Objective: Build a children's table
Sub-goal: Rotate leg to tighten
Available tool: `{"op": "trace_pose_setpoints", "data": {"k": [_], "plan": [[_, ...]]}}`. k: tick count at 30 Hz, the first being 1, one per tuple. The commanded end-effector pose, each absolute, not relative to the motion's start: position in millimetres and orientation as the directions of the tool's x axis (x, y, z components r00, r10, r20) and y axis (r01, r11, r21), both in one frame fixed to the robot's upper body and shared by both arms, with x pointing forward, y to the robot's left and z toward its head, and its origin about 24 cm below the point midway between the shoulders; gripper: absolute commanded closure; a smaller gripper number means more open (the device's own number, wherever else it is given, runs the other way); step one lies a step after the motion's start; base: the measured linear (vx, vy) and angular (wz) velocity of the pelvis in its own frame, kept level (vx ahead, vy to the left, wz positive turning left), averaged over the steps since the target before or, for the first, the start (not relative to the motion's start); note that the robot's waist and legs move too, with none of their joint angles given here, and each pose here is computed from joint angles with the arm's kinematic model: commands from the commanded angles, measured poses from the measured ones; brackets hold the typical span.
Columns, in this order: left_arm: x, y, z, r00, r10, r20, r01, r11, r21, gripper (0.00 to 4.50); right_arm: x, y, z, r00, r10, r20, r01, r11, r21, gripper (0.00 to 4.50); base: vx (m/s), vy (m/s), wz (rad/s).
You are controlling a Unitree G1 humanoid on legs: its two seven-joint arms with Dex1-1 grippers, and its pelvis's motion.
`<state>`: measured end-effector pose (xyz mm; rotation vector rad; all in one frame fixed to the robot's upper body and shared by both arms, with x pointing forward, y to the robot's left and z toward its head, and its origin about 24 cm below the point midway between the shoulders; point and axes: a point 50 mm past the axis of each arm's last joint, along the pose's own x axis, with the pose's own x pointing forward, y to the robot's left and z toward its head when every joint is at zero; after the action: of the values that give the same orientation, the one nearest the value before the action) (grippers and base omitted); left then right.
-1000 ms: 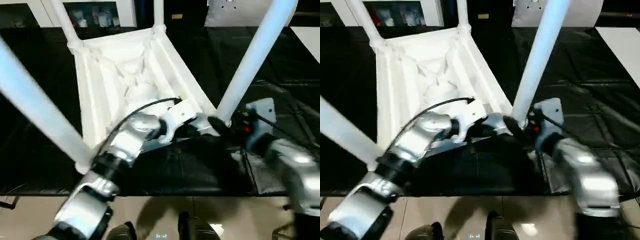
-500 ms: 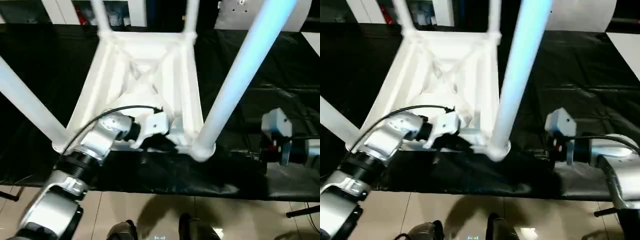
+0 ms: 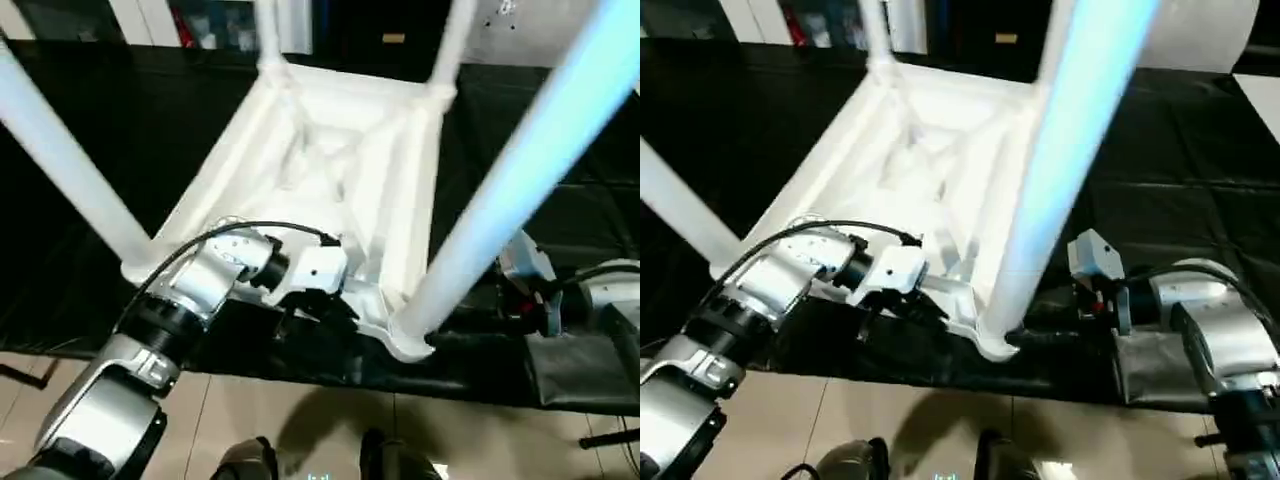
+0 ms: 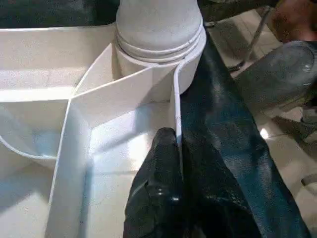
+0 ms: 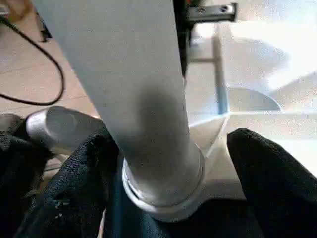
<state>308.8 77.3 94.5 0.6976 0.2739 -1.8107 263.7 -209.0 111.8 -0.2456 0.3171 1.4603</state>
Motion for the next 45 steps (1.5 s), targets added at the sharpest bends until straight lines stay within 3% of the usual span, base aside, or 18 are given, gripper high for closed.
{"op": "trace_pose_setpoints", "data": {"k": [1, 4, 5, 13, 15, 19, 23, 28, 32, 33, 36, 37, 39, 43, 44, 45], "plan": [[303, 71, 90, -0.283, -0.731, -0.621, 0.889, -0.443, 0.117, 4.50, 264.9, -208.5, 113, 0.060, 0.935, -0.349, -0.997, 0.075, 0.029, 1.03, 0.000, 0.000, 0.00], [303, 71, 90, -0.286, -0.729, -0.622, 0.887, -0.448, 0.116, 4.50, 267.0, -206.7, 112, 0.052, 0.942, -0.331, -0.997, 0.069, 0.041, 1.16, 0.000, 0.000, 0.00], [303, 72, 89, -0.288, -0.727, -0.623, 0.886, -0.450, 0.115, 4.50, 266.9, -205.8, 112, 0.041, 0.943, -0.329, -0.997, 0.060, 0.047, 1.41, 0.000, 0.000, 0.00], [302, 73, 89, -0.292, -0.724, -0.625, 0.884, -0.454, 0.113, 4.50, 265.6, -199.7, 109, -0.004, 0.948, -0.317, -0.997, 0.020, 0.074, 2.00, 0.000, 0.000, 0.00], [302, 74, 88, -0.292, -0.722, -0.627, 0.885, -0.453, 0.109, 4.50, 263.9, -197.5, 108, -0.021, 0.951, -0.307, -0.996, 0.006, 0.088, 2.34, 0.000, 0.000, 0.00], [304, 74, 87, -0.275, -0.734, -0.621, 0.903, -0.419, 0.096, 4.50, 256.7, -194.4, 108, -0.042, 0.963, -0.265, -0.992, -0.009, 0.126, 2.43, 0.000, 0.000, 0.00], [307, 71, 87, -0.220, -0.775, -0.592, 0.943, -0.325, 0.075, 4.50, 249.7, -192.2, 109, 0.010, 0.977, -0.213, -0.988, 0.042, 0.147, 2.48, 0.000, 0.000, 0.00], [309, 63, 85, -0.131, -0.824, -0.551, 0.980, -0.190, 0.053, 4.50, 249.9, -182.7, 103, 0.237, 0.950, -0.204, -0.955, 0.267, 0.133, 2.49, 0.000, 0.000, 0.00], [312, 44, 84, -0.022, -0.868, -0.497, 0.999, -0.037, 0.022, 4.50, 259.9, -168.9, 93, 0.499, 0.833, -0.237, -0.837, 0.534, 0.116, 2.50, 0.000, 0.000, 0.00], [313, 32, 84, 0.028, -0.883, -0.469, 1.000, 0.030, 0.003, 4.50, 266.0, -162.3, 90, 0.604, 0.761, -0.238, -0.767, 0.636, 0.086, 2.50, 0.000, 0.000, 0.00], [315, 23, 84, 0.070, -0.893, -0.444, 0.997, 0.081, -0.007, 4.50, 271.4, -156.5, 89, 0.666, 0.706, -0.241, -0.712, 0.698, 0.077, 2.54, 0.000, 0.000, 0.00], [316, 19, 84, 0.094, -0.896, -0.434, 0.994, 0.109, -0.011, 4.50, 274.7, -153.2, 89, 0.702, 0.671, -0.237, -0.675, 0.734, 0.079, 2.54, 0.000, 0.000, 0.00], [321, 1, 87, 0.220, -0.890, -0.399, 0.972, 0.235, 0.013, 4.50, 288.6, -139.1, 87, 0.843, 0.470, -0.261, -0.467, 0.881, 0.076, 2.55, 0.000, 0.000, 0.00], [318, -14, 89, 0.272, -0.890, -0.365, 0.959, 0.284, 0.022, 4.50, 292.0, -126.1, 93, 0.896, 0.391, -0.208, -0.366, 0.919, 0.148, 2.55, 0.000, 0.000, 0.00], [318, -17, 91, 0.285, -0.890, -0.357, 0.955, 0.297, 0.020, 4.50, 292.5, -123.8, 96, 0.909, 0.368, -0.196, -0.341, 0.927, 0.156, 2.02, 0.000, 0.000, 0.00], [317, -19, 91, 0.291, -0.890, -0.350, 0.953, 0.303, 0.022, 4.50, 292.9, -122.6, 98, 0.917, 0.355, -0.180, -0.329, 0.931, 0.159, 1.89, 0.000, 0.000, 0.00]]}}
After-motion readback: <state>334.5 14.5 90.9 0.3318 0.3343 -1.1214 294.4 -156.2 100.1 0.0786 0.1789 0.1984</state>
